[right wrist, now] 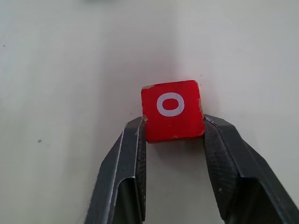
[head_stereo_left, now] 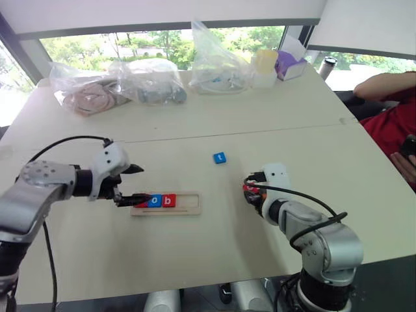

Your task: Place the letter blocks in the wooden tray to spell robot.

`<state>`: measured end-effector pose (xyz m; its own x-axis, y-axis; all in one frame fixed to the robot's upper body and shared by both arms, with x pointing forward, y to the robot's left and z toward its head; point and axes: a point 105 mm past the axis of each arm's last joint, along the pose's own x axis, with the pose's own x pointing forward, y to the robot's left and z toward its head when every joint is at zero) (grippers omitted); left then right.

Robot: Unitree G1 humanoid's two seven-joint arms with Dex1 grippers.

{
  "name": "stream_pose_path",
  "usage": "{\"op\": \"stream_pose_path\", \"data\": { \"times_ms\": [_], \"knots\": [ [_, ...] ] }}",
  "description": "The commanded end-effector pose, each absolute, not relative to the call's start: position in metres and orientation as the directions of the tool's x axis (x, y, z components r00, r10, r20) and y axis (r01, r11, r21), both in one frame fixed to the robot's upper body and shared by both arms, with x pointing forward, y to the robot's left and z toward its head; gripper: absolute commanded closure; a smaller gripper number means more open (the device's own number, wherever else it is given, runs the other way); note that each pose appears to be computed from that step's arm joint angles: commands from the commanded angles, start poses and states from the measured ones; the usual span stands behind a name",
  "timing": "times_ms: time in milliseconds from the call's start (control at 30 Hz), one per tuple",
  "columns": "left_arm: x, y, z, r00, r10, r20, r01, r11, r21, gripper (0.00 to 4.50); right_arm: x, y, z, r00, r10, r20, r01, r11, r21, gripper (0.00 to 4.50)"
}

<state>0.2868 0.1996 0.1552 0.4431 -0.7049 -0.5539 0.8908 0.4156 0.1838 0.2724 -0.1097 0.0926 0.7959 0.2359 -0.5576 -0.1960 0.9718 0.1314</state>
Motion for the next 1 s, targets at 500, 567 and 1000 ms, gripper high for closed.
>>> {"op": "stream_pose_path", "data": {
  "times_ms": [500, 567, 1000],
  "knots": [
    [0.284, 0.205, 0.160, 0.437, -0.700, -0.566, 0.897, 0.391, 0.209, 0.00, 0.264, -0.144, 0.158, 0.529, 0.754, -0.389, -0.847, 0.501, -0.180, 0.04],
    [0.283, 0.205, 0.158, 0.440, -0.700, -0.562, 0.895, 0.395, 0.208, 0.00, 0.260, -0.147, 0.151, 0.415, 0.820, -0.394, -0.909, 0.389, -0.148, 0.04],
    [0.265, 0.210, 0.156, 0.505, -0.665, -0.550, 0.853, 0.483, 0.198, 0.00, 0.307, -0.164, 0.105, 0.150, 0.834, -0.531, -0.979, 0.050, -0.198, 0.04]
  ]
}}
